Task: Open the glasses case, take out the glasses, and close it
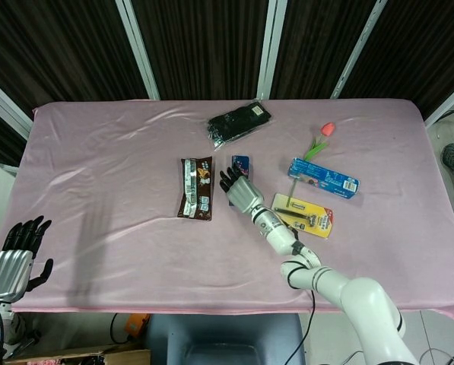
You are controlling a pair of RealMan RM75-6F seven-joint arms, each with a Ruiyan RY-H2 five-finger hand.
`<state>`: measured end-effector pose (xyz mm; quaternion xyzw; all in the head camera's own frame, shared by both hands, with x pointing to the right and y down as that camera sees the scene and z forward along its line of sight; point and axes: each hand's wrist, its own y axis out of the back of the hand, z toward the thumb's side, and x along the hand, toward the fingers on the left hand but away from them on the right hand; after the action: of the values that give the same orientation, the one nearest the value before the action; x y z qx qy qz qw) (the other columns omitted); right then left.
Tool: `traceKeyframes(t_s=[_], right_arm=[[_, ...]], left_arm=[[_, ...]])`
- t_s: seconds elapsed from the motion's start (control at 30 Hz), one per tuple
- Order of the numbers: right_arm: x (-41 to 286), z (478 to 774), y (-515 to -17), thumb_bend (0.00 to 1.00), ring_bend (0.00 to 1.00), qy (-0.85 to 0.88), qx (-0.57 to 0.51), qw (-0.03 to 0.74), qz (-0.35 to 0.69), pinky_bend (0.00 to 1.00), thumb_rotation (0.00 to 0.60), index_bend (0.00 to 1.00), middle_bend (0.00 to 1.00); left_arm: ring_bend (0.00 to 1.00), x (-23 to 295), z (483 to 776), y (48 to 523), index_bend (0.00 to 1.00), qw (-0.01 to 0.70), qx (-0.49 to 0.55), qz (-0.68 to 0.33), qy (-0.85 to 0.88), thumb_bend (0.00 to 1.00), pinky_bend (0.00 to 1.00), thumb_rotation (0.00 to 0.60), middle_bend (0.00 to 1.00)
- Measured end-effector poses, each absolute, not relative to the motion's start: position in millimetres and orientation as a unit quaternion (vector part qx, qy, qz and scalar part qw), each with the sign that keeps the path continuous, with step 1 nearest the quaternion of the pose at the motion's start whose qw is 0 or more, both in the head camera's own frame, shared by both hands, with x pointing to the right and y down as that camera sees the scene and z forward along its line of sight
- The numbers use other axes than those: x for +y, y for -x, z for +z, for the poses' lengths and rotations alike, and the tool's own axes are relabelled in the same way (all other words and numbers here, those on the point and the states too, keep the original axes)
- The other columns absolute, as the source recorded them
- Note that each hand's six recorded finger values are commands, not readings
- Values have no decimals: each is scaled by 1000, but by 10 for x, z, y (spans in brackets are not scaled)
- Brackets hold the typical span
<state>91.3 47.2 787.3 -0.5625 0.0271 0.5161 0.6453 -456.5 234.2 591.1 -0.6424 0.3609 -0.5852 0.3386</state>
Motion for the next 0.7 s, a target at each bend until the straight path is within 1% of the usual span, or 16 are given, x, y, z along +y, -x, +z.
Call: traceKeyframes(t_s=[0.07,0.13,0.2,0.27,0.37,0.43,0.6,0.7], right_arm=[[472,7872,-906,432,0,561,26,647,516,0,600,545,37],[477,7868,-898,433,3,560,26,649,515,0,600,602,91],[490,7858,-886,436,43,561,27,650,511,0,600,666,156],[503,7841,-873,442,86,562,28,654,506,0,600,700,190],[541,7799,-856,447,136,562,31,661,496,0,600,723,213],[591,7760,-844,447,151,561,35,667,488,0,600,727,216],[805,7616,-808,449,155,556,48,685,468,0,600,729,219],[974,7533,-801,450,158,568,52,678,464,0,600,733,220]], left_arm=[[0,2342,5906,4566,0,339,361,-585,643,425,0,600,0],[0,2345,5901,4565,0,339,361,-584,643,425,0,600,0],[0,2346,5898,4565,0,340,362,-583,644,425,0,600,0],[0,2349,5897,4566,0,341,361,-582,644,424,0,600,0],[0,2353,5898,4563,0,341,360,-582,644,424,0,600,0],[0,2356,5896,4559,0,341,360,-581,645,424,0,600,0],[0,2366,5895,4546,0,342,357,-580,647,424,0,600,0],[0,2383,5899,4526,0,342,353,-579,650,426,0,600,0]])
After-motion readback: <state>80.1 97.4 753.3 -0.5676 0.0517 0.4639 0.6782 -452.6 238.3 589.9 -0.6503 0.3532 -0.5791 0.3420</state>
